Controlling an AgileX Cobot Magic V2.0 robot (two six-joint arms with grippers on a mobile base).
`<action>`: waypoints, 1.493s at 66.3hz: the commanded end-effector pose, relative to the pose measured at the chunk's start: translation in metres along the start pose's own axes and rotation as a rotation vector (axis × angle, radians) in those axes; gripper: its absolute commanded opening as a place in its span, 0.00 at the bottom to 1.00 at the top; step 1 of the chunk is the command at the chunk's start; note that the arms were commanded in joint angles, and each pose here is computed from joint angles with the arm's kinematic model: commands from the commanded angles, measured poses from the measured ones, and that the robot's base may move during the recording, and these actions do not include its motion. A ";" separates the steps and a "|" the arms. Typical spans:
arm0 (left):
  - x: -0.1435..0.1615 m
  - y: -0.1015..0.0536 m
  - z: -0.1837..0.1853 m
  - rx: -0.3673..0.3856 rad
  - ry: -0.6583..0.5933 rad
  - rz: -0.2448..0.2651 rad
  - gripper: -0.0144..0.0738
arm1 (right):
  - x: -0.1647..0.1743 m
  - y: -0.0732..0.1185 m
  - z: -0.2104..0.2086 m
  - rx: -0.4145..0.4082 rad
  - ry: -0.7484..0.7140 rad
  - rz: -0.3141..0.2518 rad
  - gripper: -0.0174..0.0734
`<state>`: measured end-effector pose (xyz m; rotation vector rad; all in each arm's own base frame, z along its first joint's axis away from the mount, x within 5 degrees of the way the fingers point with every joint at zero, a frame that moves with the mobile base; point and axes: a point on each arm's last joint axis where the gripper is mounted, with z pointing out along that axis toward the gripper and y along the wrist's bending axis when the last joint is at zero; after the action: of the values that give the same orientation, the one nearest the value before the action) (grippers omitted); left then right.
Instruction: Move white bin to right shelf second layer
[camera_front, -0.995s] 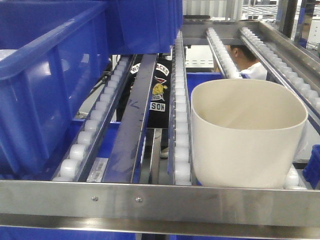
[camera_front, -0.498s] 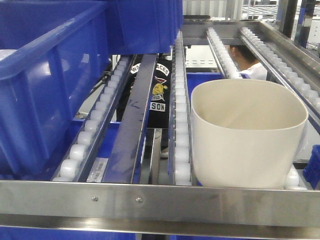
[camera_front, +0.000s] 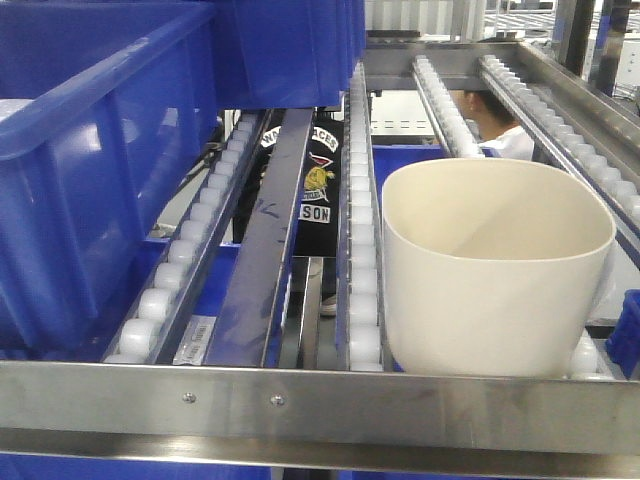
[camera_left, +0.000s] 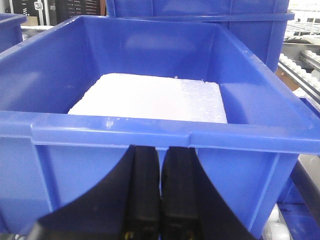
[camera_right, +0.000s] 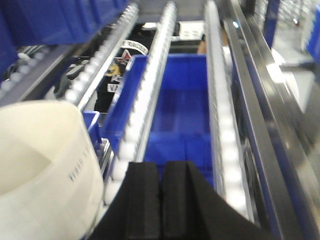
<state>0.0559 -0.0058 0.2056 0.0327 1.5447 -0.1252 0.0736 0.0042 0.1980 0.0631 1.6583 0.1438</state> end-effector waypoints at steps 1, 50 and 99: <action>0.004 0.001 0.001 0.002 -0.054 -0.019 0.26 | -0.010 -0.001 -0.005 0.012 -0.107 0.038 0.25; 0.004 0.001 0.001 0.002 -0.054 -0.019 0.26 | -0.008 -0.002 -0.020 0.043 -0.164 0.022 0.25; 0.004 0.001 0.001 0.002 -0.054 -0.019 0.26 | -0.008 -0.002 -0.020 0.043 -0.165 0.022 0.25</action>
<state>0.0559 -0.0058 0.2058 0.0325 1.5431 -0.1252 0.0567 0.0003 0.1929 0.1288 1.6199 0.1244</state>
